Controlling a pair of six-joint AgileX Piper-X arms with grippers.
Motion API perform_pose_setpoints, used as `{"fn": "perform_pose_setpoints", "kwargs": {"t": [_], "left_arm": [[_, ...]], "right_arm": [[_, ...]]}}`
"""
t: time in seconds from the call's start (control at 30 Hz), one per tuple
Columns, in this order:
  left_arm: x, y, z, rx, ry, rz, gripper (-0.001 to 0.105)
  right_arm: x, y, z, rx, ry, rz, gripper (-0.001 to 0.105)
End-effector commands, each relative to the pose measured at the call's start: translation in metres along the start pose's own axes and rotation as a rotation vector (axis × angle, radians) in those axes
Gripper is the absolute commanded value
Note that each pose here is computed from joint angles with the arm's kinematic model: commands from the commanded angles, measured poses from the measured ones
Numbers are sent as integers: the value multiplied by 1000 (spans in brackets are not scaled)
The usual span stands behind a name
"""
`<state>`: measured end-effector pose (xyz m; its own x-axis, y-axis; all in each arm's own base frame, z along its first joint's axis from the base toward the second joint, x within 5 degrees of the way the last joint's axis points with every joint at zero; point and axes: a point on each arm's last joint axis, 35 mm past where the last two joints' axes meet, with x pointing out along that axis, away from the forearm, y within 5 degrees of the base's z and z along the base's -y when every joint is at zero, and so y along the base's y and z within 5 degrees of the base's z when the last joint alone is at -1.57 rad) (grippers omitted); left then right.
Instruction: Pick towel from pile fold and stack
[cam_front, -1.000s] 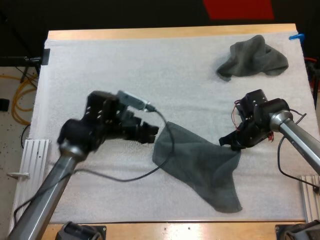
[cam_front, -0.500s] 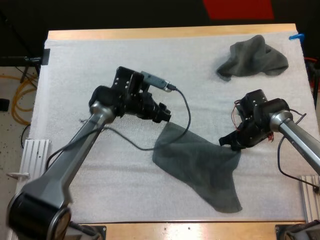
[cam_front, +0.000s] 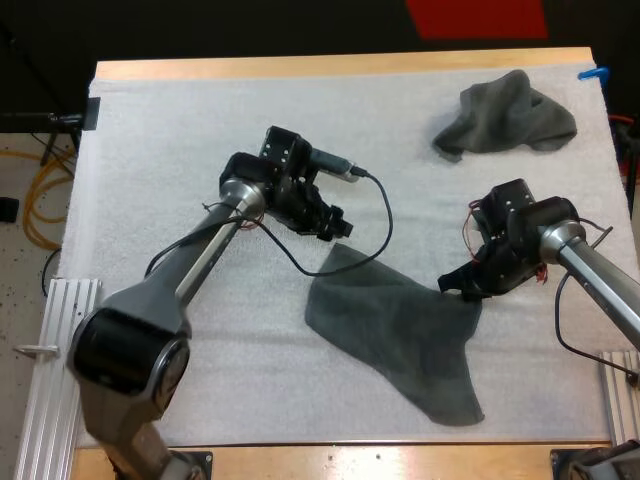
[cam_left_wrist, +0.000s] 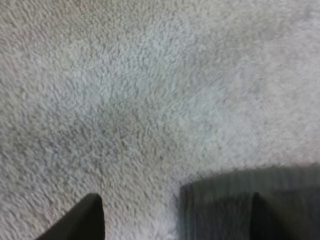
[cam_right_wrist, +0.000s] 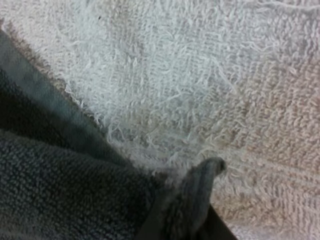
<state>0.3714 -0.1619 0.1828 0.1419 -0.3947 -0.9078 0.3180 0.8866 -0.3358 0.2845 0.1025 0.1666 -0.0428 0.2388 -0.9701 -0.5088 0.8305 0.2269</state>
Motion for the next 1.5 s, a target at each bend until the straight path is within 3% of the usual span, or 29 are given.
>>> {"fn": "perform_pose_setpoints", "kwargs": {"t": [0.0, 0.2, 0.37, 1.03, 1.3, 1.47], "left_arm": [[5, 0, 0, 0, 19, 4, 59], [25, 6, -7, -33, 103, -30, 59], [27, 4, -8, -55, 119, -100, 59], [48, 0, -17, -166, 218, -139, 59], [61, -25, -24, -110, 262, -117, 57], [62, -28, -26, -99, 265, -91, 54]], "right_arm": [[-2, 0, -2, -5, 6, 2, 0], [-2, 0, -2, -5, 8, 2, 0], [-2, 0, -2, -5, 8, 2, 0], [-2, 0, -2, -5, 8, 4, 0], [-2, 0, -2, -4, 10, 4, 0], [-2, 0, -2, -4, 10, 4, 0]]}}
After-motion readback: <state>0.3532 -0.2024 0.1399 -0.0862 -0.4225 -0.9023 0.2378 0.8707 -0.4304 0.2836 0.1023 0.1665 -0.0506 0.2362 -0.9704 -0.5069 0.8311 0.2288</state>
